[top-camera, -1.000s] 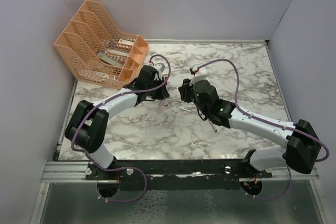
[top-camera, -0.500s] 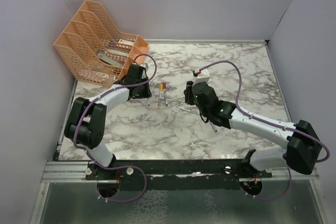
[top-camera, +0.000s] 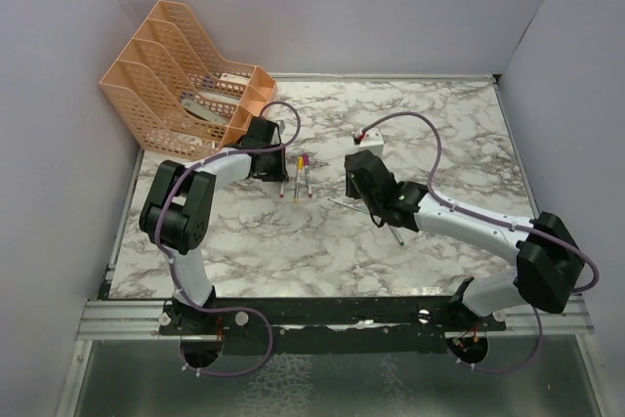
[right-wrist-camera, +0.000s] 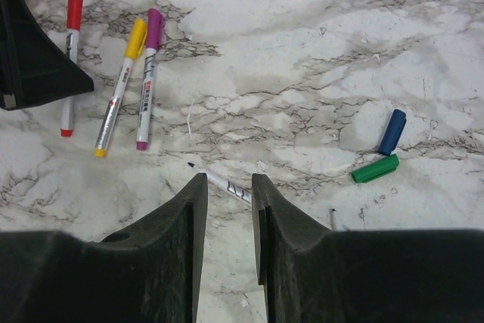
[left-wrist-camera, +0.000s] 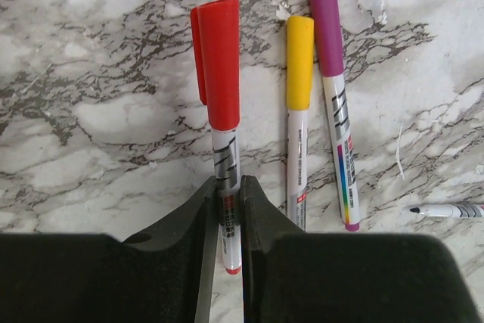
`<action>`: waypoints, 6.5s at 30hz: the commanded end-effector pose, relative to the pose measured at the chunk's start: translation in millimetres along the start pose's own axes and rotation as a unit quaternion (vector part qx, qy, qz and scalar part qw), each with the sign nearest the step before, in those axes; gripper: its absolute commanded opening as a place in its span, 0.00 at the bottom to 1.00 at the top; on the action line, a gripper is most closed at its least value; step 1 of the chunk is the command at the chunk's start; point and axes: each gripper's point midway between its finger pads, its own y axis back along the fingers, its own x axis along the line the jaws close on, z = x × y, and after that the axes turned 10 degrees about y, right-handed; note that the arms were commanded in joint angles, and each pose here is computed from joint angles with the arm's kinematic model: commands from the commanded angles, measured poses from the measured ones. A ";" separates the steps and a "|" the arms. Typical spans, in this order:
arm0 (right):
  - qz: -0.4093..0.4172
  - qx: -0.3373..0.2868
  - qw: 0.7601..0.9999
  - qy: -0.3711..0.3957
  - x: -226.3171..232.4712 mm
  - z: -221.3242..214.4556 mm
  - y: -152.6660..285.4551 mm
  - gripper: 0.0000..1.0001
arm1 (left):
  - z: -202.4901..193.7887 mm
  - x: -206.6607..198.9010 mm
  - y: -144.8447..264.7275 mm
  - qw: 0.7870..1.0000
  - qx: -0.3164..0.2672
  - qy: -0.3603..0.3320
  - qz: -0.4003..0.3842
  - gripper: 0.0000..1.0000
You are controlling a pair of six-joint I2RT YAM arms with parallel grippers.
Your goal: Insert the pens into the pen caps
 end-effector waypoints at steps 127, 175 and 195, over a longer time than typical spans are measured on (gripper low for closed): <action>0.203 -0.150 0.954 -0.160 8.0 87.3 23.5 0.01 | -19.7 -202.3 139.6 0.873 -0.092 -0.177 -0.445 0.39; 0.214 -0.174 0.947 -0.167 6.4 89.5 33.1 0.01 | -33.1 -215.6 136.4 0.869 -0.075 -0.126 -0.474 0.39; 0.244 -0.168 0.936 -0.190 16.6 82.2 33.7 0.01 | -31.5 -221.6 130.1 0.872 -0.078 -0.114 -0.470 0.33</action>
